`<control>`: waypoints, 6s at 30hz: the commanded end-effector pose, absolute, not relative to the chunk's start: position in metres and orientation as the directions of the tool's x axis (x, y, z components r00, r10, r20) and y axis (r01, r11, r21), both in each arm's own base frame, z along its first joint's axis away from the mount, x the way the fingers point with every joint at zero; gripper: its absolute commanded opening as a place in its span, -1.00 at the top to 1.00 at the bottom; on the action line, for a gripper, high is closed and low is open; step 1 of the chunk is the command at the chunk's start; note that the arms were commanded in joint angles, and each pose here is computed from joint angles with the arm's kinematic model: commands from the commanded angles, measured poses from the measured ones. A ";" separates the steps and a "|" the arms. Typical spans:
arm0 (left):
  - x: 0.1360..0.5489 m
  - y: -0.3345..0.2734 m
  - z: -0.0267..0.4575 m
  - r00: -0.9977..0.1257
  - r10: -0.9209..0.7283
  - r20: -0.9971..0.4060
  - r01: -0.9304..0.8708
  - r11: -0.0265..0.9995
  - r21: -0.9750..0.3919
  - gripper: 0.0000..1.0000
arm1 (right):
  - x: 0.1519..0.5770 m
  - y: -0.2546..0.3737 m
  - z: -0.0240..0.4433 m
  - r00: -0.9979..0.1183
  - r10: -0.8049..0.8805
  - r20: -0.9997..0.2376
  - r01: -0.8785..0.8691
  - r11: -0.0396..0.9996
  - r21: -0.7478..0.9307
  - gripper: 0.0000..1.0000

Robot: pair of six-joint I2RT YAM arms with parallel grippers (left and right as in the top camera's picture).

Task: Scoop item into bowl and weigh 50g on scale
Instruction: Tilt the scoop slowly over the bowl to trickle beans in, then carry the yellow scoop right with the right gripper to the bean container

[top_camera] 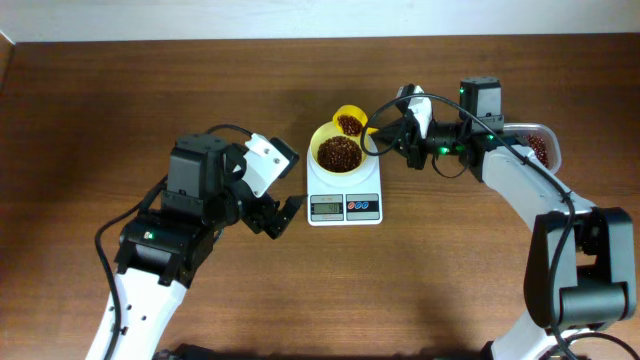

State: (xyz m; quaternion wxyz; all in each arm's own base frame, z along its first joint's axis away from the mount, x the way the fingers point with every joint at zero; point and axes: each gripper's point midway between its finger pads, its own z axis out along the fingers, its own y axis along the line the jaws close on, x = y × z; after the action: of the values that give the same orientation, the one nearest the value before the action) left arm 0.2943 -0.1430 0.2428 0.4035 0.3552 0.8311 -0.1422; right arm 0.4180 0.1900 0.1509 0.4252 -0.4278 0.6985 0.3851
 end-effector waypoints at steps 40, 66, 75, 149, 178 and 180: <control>0.293 -0.144 0.244 -0.407 0.482 -0.776 0.716 0.695 0.056 -0.97 | 0.423 0.192 0.144 -0.314 -0.296 -0.902 -0.902 0.389 0.186 0.92; 0.293 -0.144 0.244 -0.408 0.482 -0.776 0.716 0.696 0.055 -0.97 | 0.422 0.194 0.144 -0.321 -0.294 -0.900 -0.902 0.385 0.196 0.92; 0.293 -0.144 0.244 -0.407 0.482 -0.776 0.717 0.695 0.056 -0.97 | 0.421 0.195 0.144 -0.505 -0.205 -0.839 -0.814 0.436 0.384 0.92; 0.293 -0.144 0.244 -0.408 0.482 -0.776 0.716 0.696 0.055 -0.97 | 0.445 -0.088 0.210 -0.714 0.686 -0.139 -0.010 0.188 0.982 0.92; 0.293 -0.144 0.244 -0.408 0.482 -0.776 0.716 0.695 0.056 -0.97 | 0.375 -0.121 0.155 -0.703 0.613 -0.360 0.099 0.586 0.804 0.92; 0.293 -0.144 0.244 -0.408 0.482 -0.776 0.716 0.695 0.056 -0.97 | 0.369 -0.124 0.144 -0.720 0.585 -0.372 0.124 0.637 0.761 0.92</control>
State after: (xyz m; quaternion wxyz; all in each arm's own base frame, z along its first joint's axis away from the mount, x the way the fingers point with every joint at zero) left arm 0.2943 -0.1430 0.2428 0.4035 0.3552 0.8311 -0.1422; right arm 0.3732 -0.1153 0.1471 0.2894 0.2464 0.8174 0.4329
